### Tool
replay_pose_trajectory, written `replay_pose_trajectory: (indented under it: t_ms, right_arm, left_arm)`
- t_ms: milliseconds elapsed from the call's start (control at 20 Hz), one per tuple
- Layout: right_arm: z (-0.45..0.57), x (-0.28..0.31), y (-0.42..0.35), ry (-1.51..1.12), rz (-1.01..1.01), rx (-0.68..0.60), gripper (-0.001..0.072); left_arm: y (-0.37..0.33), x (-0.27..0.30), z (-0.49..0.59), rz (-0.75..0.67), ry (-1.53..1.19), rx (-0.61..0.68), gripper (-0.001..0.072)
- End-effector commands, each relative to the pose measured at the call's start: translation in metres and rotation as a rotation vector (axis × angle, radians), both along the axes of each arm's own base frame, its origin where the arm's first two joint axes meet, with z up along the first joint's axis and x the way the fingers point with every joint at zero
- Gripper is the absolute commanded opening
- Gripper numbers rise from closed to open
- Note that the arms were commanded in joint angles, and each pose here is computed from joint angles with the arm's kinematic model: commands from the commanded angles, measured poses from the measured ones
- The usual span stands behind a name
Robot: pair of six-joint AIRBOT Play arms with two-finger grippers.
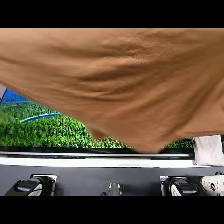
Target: Fold the shirts.
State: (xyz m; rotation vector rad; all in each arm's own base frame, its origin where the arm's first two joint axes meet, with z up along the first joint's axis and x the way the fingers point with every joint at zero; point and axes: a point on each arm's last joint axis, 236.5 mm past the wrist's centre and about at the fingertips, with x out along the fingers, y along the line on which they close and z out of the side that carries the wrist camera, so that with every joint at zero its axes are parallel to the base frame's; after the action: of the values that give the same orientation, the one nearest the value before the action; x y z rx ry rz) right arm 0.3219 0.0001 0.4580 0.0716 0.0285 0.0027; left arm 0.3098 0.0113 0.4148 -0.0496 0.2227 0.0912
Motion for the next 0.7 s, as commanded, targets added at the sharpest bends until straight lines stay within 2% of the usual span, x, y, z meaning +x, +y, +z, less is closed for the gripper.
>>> replay_pose_trajectory:
  t_ms: [0, 150, 300, 350, 400, 450, 500, 650]
  right_arm:
    - [-0.077, 0.117, 0.008, 0.163, 0.031, 0.056, 0.0019]
    - [-0.205, 0.206, 0.034, 0.422, 0.098, 0.251, 0.0019]
    - [-0.325, 0.231, 0.072, 0.728, 0.15, 0.51, 0.002]
    - [-0.342, 0.23, 0.084, 0.789, 0.175, 0.568, 0.0045]
    - [-0.35, 0.226, 0.092, 0.829, 0.196, 0.6, 0.0253]
    - [-0.35, 0.216, 0.096, 0.864, 0.215, 0.589, 0.0492]
    - [-0.349, 0.195, 0.099, 0.926, 0.254, 0.52, 0.0544]
    - [-0.38, 0.085, 0.076, 1.341, 0.252, 0.267, 0.0543]
  left_arm:
    - [-0.013, 0.035, -0.14, -0.032, 0.308, 0.009, 0.0025]
    - [-0.046, 0.046, -0.271, -0.117, 0.484, -0.107, 0.0025]
    - [-0.068, 0.034, -0.355, -0.144, 0.583, -0.244, 0.0026]
    - [-0.07, 0.027, -0.37, -0.143, 0.614, -0.262, 0.0026]
    - [-0.07, 0.024, -0.376, -0.142, 0.63, -0.26, 0.0026]
    - [-0.07, 0.023, -0.374, -0.152, 0.631, -0.239, 0.0027]
    - [-0.07, 0.025, -0.368, -0.178, 0.615, -0.199, 0.0026]
    - [-0.07, 0.031, -0.346, -0.232, 0.559, -0.114, 0.0027]
